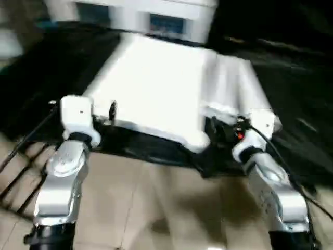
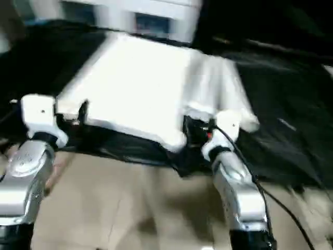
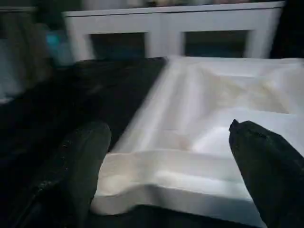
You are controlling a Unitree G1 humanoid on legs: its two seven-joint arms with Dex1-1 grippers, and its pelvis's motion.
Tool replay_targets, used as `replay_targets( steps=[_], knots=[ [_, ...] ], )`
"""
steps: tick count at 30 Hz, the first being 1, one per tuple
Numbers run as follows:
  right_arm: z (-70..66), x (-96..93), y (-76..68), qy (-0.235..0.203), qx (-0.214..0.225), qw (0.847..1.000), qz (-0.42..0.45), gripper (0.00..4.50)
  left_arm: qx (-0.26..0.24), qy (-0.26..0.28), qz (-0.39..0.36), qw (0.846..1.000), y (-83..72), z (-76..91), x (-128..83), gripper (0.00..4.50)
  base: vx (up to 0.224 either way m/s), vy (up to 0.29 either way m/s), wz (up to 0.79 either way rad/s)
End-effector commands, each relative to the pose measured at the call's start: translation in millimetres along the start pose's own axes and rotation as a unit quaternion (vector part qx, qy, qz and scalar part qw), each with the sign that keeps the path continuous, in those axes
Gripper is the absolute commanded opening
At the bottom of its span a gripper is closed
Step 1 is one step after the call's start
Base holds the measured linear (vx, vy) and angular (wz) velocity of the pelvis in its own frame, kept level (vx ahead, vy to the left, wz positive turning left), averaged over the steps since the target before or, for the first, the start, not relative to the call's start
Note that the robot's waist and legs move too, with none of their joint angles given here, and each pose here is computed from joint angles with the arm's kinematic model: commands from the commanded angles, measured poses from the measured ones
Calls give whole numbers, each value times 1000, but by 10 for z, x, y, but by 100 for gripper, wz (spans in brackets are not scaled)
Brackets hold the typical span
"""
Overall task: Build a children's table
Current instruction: Move to table
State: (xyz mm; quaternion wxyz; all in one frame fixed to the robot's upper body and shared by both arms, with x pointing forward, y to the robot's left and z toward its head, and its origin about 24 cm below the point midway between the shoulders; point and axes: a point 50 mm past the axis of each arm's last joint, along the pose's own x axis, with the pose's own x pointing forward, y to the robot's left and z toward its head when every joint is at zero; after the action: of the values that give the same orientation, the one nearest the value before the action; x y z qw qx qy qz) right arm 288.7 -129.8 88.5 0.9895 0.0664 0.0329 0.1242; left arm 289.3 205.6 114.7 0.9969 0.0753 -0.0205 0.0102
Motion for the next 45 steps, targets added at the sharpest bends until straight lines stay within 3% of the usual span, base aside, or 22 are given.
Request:
replay_targets(
  steps=[1, 3, 6, 13, 23, 33, 37, 38, 40, 42, 43, 44, 45],
  knots=[
    [-41, -51, -131, 9, -7, 1000, -23, 448, -6, -6, -14, 1000, -97, 29, 25, 450, -65, -145, 13],
    [-31, -59, -126, 8, 2, 1000, -20, 448, -7, -5, -16, 1000, -108, 29, 17, 450, -134, -132, 14],
    [-114, -55, -105, 47, 35, 998, -23, 448, 5, 0, -19, 1000, -122, 14, 10, 450, -5, -73, 30],
    [-85, -21, -71, 28, 5, 999, -24, 448, -3, -7, -33, 999, -163, 30, 23, 450, 102, 26, 5],
    [-93, -47, -127, 30, 8, 999, -31, 448, -1, -9, -76, 997, -283, 9, 27, 450, 141, -19, -9],
    [-39, -103, -159, 22, -3, 1000, -9, 448, 21, -13, -187, 982, -489, 0, -39, 450, 149, 26, -40],
    [18, -111, -114, 28, -11, 997, 76, 448, 13, -22, -274, 961, -557, 33, -108, 450, 108, 7, 11],
    [33, -129, -106, 39, -26, 991, 126, 448, 16, -18, -326, 945, -579, 24, -137, 450, -56, -47, -1],
    [39, -135, -103, 44, -29, 988, 143, 448, 19, -13, -344, 939, -583, 16, -145, 450, -107, -60, -9],
    [78, -150, -114, 53, -37, 981, 181, 448, 27, 16, -404, 914, -605, -37, -174, 450, 0, 0, 0],
    [108, -156, -136, 60, -42, 978, 198, 448, 35, 36, -451, 891, -619, -67, -210, 450, -62, -4, 5],
    [134, -163, -159, 67, -52, 973, 213, 450, 51, 55, -490, 868, -625, -101, -236, 422, -62, -4, 5],
    [145, -166, -171, 72, -59, 971, 222, 450, 63, 67, -509, 856, -620, -127, -239, 422, -73, -36, 2]
  ],
)
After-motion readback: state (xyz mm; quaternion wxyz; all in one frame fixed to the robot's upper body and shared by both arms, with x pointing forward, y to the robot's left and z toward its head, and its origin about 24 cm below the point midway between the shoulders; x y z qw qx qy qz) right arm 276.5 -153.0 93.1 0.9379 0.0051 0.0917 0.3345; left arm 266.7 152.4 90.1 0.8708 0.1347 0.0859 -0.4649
